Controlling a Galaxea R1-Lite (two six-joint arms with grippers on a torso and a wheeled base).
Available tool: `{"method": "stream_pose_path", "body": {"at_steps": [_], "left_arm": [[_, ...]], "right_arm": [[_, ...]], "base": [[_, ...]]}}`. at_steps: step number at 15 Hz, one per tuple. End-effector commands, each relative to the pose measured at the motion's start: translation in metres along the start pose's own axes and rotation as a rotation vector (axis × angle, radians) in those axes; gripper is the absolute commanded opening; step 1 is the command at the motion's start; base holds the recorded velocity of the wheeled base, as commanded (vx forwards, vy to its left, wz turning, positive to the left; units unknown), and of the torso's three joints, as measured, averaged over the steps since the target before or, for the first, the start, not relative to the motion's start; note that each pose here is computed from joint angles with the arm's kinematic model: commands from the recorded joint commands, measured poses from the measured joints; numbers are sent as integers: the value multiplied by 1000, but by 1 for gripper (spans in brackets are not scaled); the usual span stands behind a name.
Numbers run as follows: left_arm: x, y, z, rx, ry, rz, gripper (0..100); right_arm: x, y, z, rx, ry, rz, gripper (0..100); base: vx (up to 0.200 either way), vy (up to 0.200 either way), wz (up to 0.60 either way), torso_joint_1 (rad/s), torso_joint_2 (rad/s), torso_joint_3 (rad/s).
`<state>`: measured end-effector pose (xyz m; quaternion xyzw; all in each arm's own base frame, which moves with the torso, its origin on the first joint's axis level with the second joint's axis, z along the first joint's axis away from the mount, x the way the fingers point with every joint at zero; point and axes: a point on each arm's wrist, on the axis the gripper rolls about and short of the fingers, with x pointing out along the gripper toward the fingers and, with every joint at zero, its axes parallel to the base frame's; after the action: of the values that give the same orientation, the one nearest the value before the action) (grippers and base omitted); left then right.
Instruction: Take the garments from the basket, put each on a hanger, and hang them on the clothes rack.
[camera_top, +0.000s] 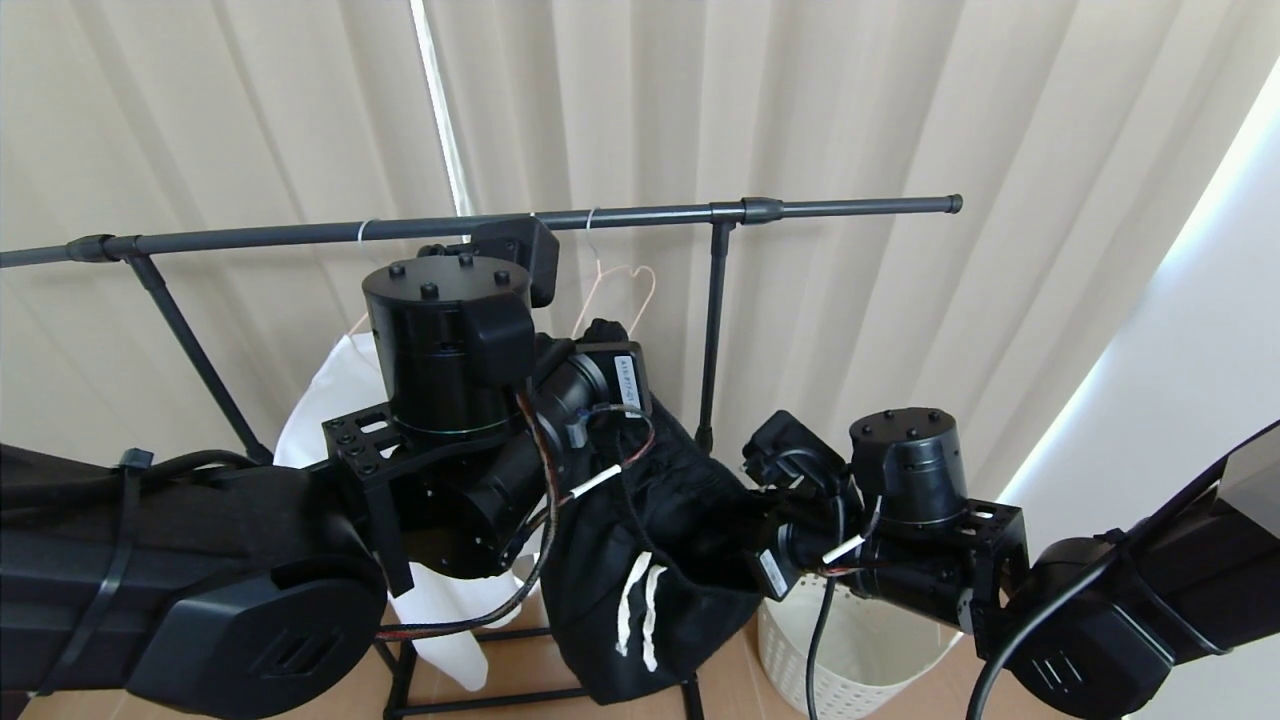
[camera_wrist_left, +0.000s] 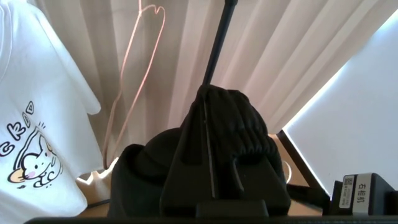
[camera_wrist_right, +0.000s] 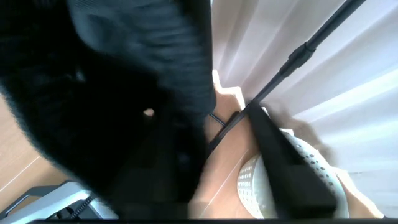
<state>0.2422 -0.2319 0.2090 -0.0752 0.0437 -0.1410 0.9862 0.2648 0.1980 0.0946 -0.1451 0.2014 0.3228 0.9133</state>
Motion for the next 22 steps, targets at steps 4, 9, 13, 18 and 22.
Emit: {"method": "stream_pose_path", "body": {"at_steps": [4, 9, 13, 18, 22], "left_arm": [[1, 1, -1, 5, 4, 4, 0], [12, 18, -8, 55, 59, 42, 0], [14, 30, -19, 109, 196, 17, 0], [15, 36, -25, 117, 247, -8, 100], [11, 37, -24, 112, 286, -66, 100]], "right_arm": [[-4, -17, 6, 19, -31, -47, 0], [-29, -50, 27, 52, -121, -148, 0], [-41, -61, 35, 62, -156, -186, 0], [-46, -66, 37, 66, -169, -203, 0], [-47, -74, 38, 74, -176, -228, 0]], "base": [[0, 0, 0, 0, 0, 0], [0, 0, 0, 0, 0, 0], [0, 0, 0, 0, 0, 0], [0, 0, 0, 0, 0, 0], [0, 0, 0, 0, 0, 0]]}}
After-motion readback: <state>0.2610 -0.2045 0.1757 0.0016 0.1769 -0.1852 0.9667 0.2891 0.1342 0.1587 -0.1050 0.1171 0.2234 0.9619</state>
